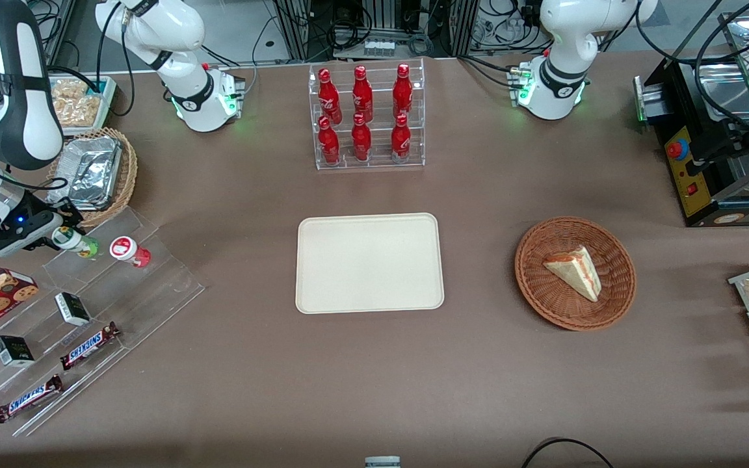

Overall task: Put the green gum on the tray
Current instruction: 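Close the right gripper around the green-labelled gum tub, then lift the gum tub and carry it over the cream tray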

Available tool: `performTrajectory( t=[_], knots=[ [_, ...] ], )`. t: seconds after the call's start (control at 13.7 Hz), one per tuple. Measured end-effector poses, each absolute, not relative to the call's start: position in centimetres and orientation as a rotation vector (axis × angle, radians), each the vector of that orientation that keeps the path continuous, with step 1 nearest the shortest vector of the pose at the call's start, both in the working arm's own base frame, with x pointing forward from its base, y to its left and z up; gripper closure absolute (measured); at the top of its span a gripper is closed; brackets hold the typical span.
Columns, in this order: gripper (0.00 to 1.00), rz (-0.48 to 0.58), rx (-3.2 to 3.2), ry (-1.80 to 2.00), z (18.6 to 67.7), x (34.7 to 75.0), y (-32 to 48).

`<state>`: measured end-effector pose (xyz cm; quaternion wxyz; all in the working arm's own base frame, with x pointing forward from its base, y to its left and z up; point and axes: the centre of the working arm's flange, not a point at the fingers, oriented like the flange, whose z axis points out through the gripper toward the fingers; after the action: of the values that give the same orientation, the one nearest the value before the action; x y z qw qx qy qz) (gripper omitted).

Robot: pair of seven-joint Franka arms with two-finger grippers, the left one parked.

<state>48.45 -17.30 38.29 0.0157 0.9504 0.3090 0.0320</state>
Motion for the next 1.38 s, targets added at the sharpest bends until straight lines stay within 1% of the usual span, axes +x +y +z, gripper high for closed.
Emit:
performTrajectory(
  t=[0.22,0.36,0.58,0.8,1.09,1.24,1.38],
  knots=[
    [0.41,0.103,2.953,0.964,38.4,48.5,-17.3],
    [0.41,0.107,2.95,0.968,39.4,48.9,-17.3],
    [0.41,0.058,2.973,0.989,43.5,49.9,-17.2],
    [0.41,0.036,2.987,0.988,46.8,50.7,-16.0],
    [0.41,-0.009,3.023,0.934,48.9,52.4,-9.6],
    [0.41,-0.031,3.041,0.888,49.2,53.1,-4.6],
    [0.41,-0.056,3.066,0.821,48.5,53.4,1.4]
  ],
)
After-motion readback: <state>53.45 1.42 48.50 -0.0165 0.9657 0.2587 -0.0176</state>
